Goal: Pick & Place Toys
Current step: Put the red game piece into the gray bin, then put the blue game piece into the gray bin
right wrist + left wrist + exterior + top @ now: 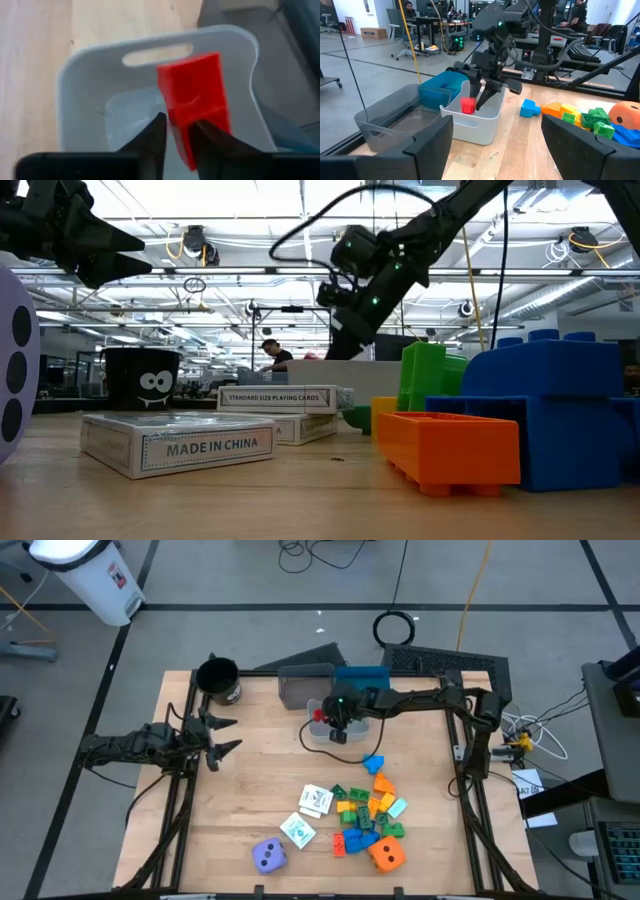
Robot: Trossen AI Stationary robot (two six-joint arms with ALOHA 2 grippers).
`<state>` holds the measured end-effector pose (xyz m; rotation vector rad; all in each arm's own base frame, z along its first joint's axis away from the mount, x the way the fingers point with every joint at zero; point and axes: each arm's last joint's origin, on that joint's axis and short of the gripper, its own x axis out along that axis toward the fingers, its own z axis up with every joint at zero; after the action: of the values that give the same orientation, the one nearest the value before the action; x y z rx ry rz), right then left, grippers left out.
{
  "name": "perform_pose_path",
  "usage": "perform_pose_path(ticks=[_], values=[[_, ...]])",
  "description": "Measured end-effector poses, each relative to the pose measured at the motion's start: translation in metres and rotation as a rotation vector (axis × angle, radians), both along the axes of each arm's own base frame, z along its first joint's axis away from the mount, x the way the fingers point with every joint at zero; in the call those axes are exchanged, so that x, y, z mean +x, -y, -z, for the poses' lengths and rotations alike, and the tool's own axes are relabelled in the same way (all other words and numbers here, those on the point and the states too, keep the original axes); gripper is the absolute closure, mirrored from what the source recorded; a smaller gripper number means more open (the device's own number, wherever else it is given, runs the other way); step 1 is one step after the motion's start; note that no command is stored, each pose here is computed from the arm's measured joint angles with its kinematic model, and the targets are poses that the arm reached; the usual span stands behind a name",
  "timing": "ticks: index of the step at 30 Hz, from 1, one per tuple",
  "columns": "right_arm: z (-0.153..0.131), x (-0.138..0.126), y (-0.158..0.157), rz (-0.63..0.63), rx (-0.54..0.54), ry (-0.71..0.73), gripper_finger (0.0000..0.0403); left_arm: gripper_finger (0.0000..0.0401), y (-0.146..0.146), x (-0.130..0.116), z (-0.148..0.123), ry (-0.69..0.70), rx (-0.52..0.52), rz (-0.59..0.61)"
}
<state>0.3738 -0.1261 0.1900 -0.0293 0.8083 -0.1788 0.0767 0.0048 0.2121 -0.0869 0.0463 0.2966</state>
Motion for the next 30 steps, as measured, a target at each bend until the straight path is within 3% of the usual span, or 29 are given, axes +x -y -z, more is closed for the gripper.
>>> perform_pose_path(ticks=[9,16,22,30], values=[[-0.046,-0.012,-0.045,-0.01,-0.064,0.02,0.0209,0.0091,0.0,0.0,0.0,0.0,0.0,0.0],[-0.082,-0.046,-0.098,-0.014,0.069,0.0,0.0175,0.0091,0.0,0.0,0.0,-0.001,0.0,0.0],[-0.067,-0.079,-0.133,-0.064,0.116,-0.009,0.0164,0.0091,0.0,0.0,0.0,0.0,0.0,0.0],[-0.015,-0.118,-0.142,0.011,0.05,-0.036,0.0152,0.0091,0.0,0.0,0.0,0.0,0.0,0.001]])
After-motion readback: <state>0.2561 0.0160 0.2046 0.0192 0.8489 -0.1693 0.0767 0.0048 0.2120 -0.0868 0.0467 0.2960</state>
